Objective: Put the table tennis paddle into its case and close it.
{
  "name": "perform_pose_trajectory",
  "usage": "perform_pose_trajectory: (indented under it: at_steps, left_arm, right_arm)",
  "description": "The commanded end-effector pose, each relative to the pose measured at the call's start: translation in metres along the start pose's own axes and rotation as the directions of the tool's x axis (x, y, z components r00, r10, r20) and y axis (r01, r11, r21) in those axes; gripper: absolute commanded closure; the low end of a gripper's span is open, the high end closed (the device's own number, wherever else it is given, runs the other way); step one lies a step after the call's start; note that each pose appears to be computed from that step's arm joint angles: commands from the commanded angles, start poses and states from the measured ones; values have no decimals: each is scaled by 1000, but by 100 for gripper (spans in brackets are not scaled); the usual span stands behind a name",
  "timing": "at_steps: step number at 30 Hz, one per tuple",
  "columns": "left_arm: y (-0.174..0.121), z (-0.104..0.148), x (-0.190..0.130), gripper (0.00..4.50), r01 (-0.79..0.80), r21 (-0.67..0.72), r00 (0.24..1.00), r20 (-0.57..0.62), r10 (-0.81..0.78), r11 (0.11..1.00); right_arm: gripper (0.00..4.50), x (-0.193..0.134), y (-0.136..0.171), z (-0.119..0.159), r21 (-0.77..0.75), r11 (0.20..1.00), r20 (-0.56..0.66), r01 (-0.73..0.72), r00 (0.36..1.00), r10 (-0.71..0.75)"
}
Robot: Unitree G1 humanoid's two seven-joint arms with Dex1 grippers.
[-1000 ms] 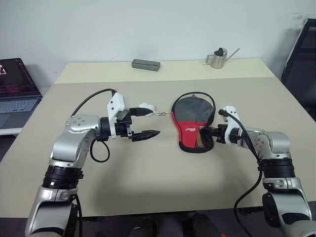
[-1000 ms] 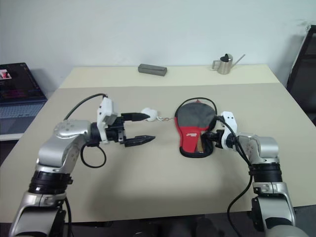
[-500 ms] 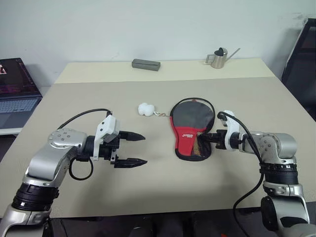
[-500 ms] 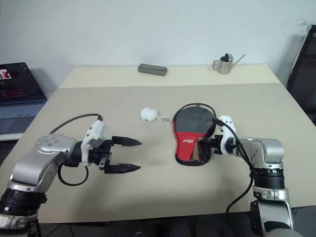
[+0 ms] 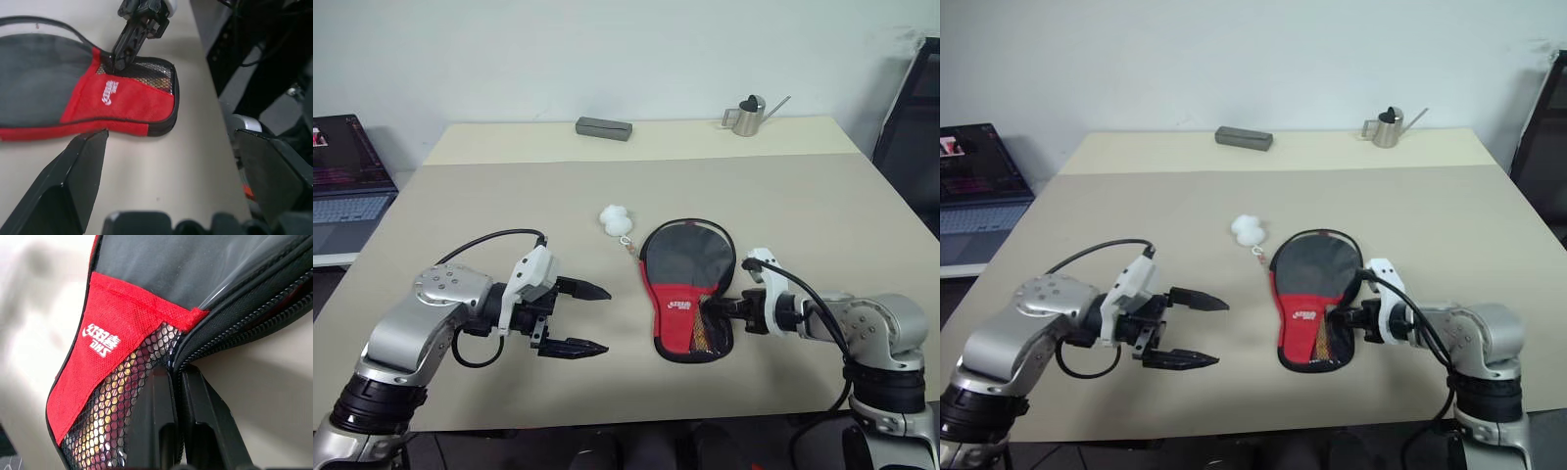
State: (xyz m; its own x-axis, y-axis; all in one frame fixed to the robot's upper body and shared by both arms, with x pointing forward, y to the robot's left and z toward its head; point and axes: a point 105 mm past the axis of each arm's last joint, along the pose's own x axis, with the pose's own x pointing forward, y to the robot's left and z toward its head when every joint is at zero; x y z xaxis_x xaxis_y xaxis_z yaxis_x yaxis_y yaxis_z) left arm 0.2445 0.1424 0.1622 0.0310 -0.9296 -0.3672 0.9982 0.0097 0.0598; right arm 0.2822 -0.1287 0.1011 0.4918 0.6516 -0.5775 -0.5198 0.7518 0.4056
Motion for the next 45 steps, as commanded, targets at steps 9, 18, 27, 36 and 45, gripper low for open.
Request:
perform_pose_trajectory:
  at_steps: [9, 18, 27, 36, 45]
  left_arm:
    - [-15, 4, 4, 0, 71, -5, 997, -3, -71, 997]
    - [-15, 4, 8, 0, 74, -16, 997, 4, -74, 997]
    - [-14, 4, 6, 0, 47, -16, 999, 8, -47, 999]
    - [-15, 2, 4, 0, 30, -21, 1000, 0, -30, 999]
    - [-11, 0, 3, 0, 16, -11, 1000, -9, -16, 1000]
  right_arm:
    - [448, -23, 21, -48, 3, 996, -92, -92, 991, 92]
    - [448, -10, 31, -43, 52, 994, -40, -94, 995, 96]
    - [448, 6, 35, -22, 76, 992, 10, -100, 995, 100]
    - [448, 6, 37, -28, 76, 993, -11, -95, 995, 96]
    - [209, -11, 30, -36, 103, 992, 7, -67, 998, 67]
